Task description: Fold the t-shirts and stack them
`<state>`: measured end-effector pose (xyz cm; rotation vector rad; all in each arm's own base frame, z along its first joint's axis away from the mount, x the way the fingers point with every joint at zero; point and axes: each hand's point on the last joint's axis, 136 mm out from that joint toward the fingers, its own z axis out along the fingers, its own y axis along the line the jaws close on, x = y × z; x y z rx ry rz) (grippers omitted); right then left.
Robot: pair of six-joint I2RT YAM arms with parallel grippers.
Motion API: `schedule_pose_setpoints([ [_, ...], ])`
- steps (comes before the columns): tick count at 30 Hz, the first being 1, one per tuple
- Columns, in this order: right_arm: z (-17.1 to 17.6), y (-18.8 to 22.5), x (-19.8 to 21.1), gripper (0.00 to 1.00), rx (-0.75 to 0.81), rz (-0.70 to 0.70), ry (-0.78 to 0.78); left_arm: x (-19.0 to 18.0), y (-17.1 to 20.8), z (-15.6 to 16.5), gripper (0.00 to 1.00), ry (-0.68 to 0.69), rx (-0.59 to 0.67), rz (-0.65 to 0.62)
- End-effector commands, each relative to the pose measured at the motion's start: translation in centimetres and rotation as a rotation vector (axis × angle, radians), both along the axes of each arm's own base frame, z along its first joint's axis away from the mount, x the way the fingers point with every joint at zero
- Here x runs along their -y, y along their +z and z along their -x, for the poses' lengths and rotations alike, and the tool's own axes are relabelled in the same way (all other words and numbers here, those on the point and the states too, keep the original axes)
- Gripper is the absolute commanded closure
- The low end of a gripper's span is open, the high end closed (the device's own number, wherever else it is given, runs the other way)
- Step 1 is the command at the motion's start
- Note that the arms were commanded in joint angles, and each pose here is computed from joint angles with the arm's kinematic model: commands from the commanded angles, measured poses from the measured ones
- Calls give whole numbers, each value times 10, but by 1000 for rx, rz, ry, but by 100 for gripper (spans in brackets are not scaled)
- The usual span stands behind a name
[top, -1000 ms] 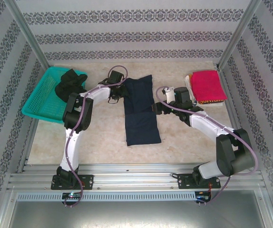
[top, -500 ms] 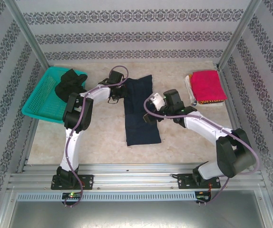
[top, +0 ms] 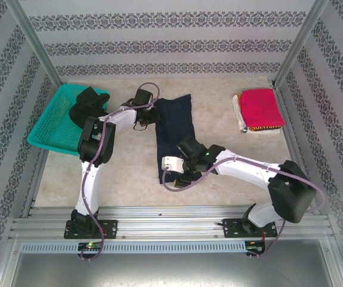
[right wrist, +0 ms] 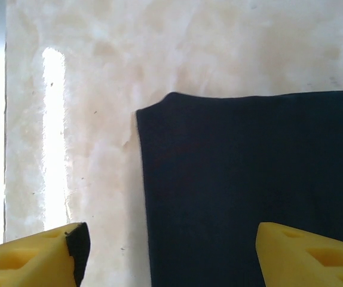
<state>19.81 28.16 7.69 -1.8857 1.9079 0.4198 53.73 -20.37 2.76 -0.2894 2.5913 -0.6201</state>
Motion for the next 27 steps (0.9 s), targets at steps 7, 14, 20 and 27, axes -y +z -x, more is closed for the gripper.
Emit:
schedule_pose_setpoints([
  [7, -1, -22, 1, 39, -11, 116, 57, -11, -41, 11, 100, -8, -84, -9],
  [14, -1, -50, 4, 42, -46, 191, 65, -9, -43, 10, 100, -11, -87, 5],
  [20, -2, -68, 13, 52, -42, 261, 61, -10, -45, 12, 100, -13, -94, 10],
  [27, -7, -73, 22, 100, 18, 315, 47, -7, -46, 13, 100, -30, -95, 32],
])
